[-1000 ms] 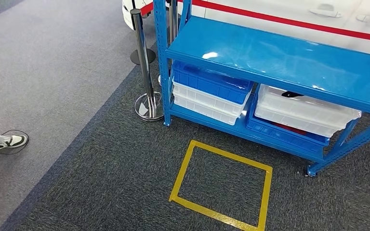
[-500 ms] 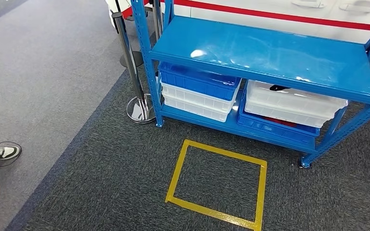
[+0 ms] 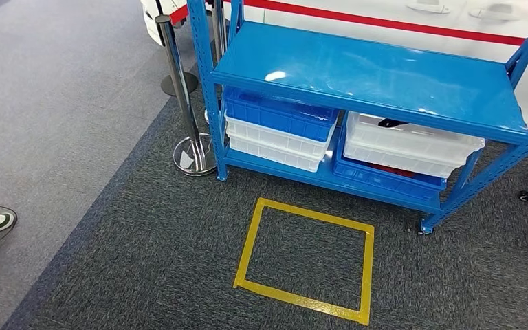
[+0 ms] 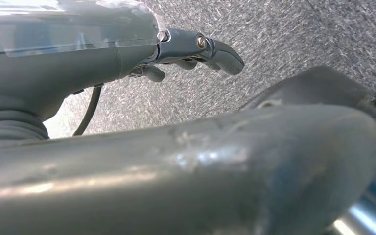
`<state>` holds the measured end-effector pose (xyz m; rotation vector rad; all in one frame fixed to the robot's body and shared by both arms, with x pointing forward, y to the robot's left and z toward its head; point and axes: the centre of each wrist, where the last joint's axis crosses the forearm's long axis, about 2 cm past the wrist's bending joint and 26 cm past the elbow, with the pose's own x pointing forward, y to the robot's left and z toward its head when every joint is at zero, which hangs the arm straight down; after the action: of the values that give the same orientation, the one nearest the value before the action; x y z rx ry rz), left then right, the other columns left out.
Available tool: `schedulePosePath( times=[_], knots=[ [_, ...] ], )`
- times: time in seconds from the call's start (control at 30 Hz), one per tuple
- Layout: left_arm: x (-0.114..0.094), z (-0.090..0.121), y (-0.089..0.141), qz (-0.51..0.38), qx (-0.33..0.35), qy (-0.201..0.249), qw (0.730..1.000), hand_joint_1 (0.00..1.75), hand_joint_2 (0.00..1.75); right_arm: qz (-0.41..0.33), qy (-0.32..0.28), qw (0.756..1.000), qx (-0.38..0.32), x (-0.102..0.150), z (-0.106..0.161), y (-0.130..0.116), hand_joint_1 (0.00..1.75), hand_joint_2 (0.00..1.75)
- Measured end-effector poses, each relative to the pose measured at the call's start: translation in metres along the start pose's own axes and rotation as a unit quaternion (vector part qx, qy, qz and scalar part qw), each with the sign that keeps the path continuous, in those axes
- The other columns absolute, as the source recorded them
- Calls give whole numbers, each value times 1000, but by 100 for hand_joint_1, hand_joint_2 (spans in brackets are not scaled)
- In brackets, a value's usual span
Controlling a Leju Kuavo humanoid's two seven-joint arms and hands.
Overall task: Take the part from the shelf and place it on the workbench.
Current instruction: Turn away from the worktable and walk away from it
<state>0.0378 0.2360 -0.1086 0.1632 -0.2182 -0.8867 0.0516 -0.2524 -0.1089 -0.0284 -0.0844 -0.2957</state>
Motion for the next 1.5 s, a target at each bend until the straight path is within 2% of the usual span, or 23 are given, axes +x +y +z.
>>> schedulePosePath(
  times=[1.5],
  knots=[
    [0,0,0,0,-8,-11,1000,0,0,18,-7,1000,1,2,0,3,0,0]
  ],
)
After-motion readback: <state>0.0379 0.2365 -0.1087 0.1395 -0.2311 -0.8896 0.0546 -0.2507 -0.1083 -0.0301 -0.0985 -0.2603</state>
